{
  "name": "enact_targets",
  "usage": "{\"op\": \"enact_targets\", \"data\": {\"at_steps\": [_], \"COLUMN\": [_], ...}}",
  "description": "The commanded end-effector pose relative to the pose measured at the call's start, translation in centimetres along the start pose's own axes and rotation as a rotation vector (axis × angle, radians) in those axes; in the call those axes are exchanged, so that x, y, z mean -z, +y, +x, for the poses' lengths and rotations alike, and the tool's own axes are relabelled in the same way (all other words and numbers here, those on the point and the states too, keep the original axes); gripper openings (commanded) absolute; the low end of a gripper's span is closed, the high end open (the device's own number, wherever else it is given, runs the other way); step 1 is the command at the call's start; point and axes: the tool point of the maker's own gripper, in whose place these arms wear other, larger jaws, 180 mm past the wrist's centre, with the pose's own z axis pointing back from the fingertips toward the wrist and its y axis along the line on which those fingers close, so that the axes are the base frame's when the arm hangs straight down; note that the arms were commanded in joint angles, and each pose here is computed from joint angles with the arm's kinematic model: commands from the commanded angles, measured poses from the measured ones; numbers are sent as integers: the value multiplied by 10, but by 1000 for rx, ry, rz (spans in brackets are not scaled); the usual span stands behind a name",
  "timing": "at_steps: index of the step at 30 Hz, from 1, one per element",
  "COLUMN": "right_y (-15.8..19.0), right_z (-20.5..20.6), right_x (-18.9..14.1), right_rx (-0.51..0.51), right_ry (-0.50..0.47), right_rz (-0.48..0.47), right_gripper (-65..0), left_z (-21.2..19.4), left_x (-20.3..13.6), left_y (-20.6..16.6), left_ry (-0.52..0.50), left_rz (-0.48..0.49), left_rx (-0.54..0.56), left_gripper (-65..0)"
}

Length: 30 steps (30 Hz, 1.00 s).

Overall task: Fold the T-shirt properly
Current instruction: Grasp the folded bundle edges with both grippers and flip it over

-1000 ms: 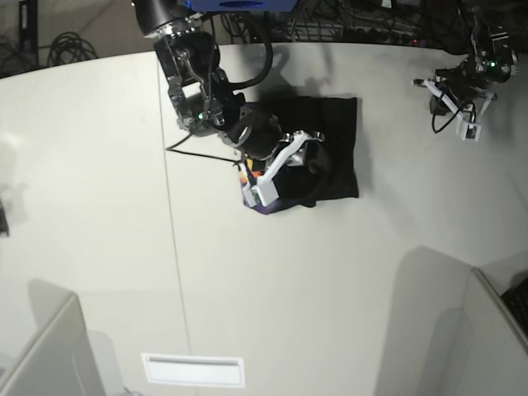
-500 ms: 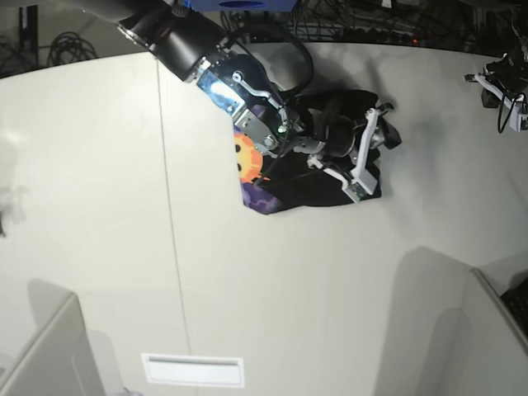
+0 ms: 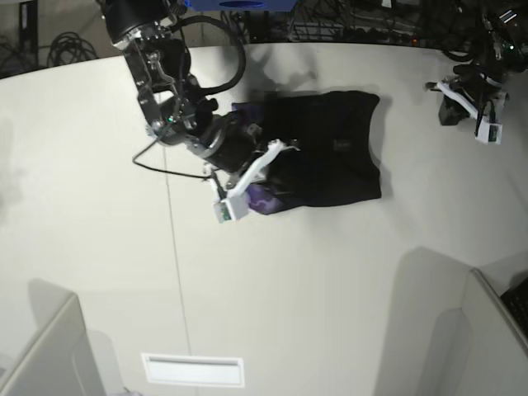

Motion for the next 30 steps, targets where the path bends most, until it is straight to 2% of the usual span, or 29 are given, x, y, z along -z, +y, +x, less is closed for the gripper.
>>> {"op": "enact_targets", "data": {"at_steps": [1, 2, 5, 6, 8, 14, 17, 20, 28, 29, 30], "right_y": [-4, -13, -31, -33, -37, -41, -42, -42, -43, -46, -51], "right_z": [18, 18, 15, 10, 6, -2, -6, -9, -14, -13, -15], "right_x": [-9, -15, -29, -32, -35, -39, -40, -40, -42, -43, -46], "right_rx": [-18, -18, -31, -46, -59, -65, -65, -63, -52, -51, -39], "right_ry": [-61, -66, -63, -52, -44, -29, -20, -15, -7, -9, -10], "right_rz": [-2, -25, -71, -69, -70, -65, -66, -68, -71, -77, -93], "right_gripper": [-650, -650, -650, -650, -650, -650, -650, -650, -650, -650, -650], "left_z": [16, 19, 29, 31, 30, 16, 18, 20, 16, 15, 15], "left_x": [-1, 4, 14, 17, 28, 63, 72, 80, 105, 106, 107], "left_y": [-7, -16, -36, -42, -57, -104, -117, -123, -148, -148, -147], "left_ry": [-37, -40, -96, -115, -117, -28, -33, -22, 96, 107, 113], "left_rz": [-34, -80, -209, -249, -322, -466, -501, -515, -531, -523, -515], "left_rx": [15, -6, -114, -153, -205, -243, -277, -315, -439, -455, -472], "left_gripper": [-591, -484, -224, -158, -89, -79, -79, -79, -82, -91, -125]}}
